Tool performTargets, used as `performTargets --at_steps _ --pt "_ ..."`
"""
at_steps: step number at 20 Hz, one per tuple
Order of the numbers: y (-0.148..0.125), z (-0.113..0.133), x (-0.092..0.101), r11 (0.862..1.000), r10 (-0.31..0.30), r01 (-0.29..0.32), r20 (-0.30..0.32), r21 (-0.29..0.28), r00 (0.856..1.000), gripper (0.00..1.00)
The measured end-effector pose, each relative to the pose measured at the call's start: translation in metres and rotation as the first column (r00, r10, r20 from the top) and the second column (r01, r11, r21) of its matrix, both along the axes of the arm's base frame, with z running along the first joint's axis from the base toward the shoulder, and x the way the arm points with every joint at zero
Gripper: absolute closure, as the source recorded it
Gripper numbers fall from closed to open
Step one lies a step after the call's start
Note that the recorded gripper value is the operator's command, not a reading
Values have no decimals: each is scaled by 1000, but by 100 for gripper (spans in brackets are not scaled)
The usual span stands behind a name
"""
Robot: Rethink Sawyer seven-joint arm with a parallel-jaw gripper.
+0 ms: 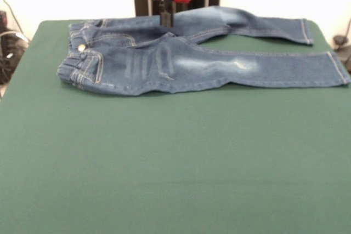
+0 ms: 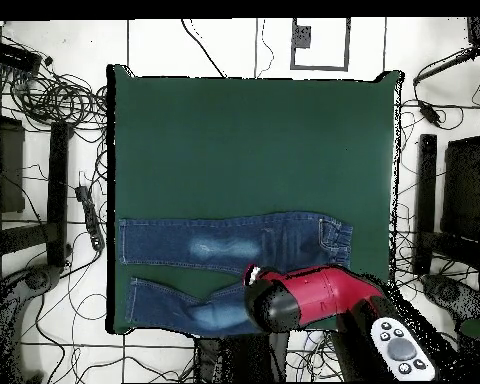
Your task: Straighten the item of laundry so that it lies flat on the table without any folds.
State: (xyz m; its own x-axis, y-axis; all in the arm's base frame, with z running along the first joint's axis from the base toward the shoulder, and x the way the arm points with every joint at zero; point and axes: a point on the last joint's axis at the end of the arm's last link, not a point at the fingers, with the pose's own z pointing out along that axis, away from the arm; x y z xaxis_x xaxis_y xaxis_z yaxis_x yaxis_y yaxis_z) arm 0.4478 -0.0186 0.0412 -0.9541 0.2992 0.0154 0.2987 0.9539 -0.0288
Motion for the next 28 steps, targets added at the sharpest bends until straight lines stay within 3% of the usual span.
performTargets --at_steps 7,12,21,28 --pt "-11 -14 -17 997 -73 73 -16 -11 997 100" --pt "-9 -32 -41 997 -72 71 -24 -26 997 100" --pt "9 -77 -85 998 -60 60 30 0 998 100" --pt "2 -80 -94 992 -125 121 91 43 988 100"
